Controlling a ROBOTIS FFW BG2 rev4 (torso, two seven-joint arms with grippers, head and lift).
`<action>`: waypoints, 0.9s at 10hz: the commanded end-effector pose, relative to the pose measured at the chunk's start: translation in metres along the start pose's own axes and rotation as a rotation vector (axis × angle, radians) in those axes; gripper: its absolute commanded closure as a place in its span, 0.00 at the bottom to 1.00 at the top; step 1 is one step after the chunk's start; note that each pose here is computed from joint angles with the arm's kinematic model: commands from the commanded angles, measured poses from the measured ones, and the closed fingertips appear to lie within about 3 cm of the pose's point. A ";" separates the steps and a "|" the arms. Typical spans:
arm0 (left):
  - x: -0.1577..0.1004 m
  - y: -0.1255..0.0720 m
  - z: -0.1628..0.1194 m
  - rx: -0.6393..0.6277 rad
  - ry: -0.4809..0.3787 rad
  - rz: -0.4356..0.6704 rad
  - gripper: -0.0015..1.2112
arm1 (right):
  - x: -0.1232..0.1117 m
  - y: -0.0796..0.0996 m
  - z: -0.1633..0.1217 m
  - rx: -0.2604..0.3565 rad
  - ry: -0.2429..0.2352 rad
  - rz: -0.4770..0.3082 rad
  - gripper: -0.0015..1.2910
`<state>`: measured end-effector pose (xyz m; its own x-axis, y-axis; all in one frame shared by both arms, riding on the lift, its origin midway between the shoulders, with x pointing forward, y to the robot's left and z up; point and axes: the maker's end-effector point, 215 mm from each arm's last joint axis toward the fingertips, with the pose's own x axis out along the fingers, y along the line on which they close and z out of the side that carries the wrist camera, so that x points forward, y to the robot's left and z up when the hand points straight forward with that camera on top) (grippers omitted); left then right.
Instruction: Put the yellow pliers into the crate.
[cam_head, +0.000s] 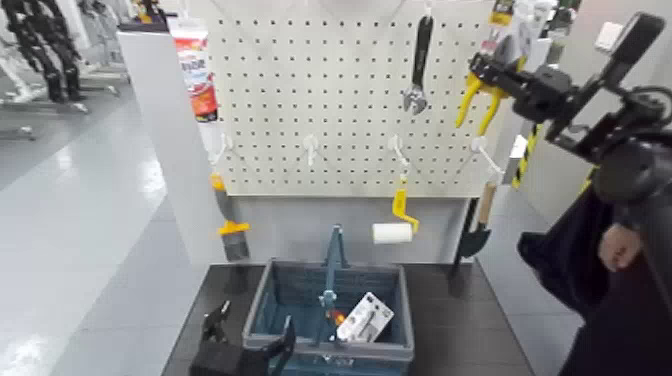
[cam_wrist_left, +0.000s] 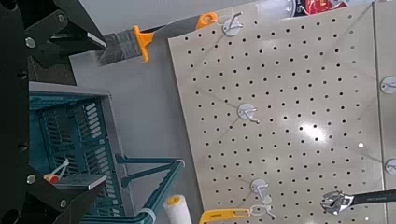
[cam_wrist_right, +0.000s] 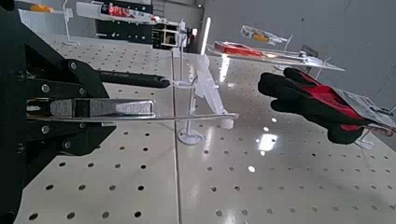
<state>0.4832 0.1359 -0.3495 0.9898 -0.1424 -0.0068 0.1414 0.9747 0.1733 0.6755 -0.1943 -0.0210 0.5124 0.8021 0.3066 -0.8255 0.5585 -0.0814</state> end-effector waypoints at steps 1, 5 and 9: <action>0.000 -0.001 0.000 0.001 0.001 -0.002 0.23 | 0.015 0.027 -0.024 0.062 -0.028 0.035 0.86; 0.000 -0.002 -0.001 -0.001 0.004 -0.001 0.23 | 0.035 0.066 -0.071 0.169 -0.039 0.079 0.86; 0.000 -0.002 -0.002 0.001 0.005 0.002 0.23 | 0.051 0.109 -0.135 0.294 0.002 0.106 0.86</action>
<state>0.4825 0.1340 -0.3512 0.9901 -0.1401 -0.0113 0.1399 0.9749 0.1732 0.6465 -0.0713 -0.1333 0.4256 0.8464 0.3200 -0.9049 0.3975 0.1520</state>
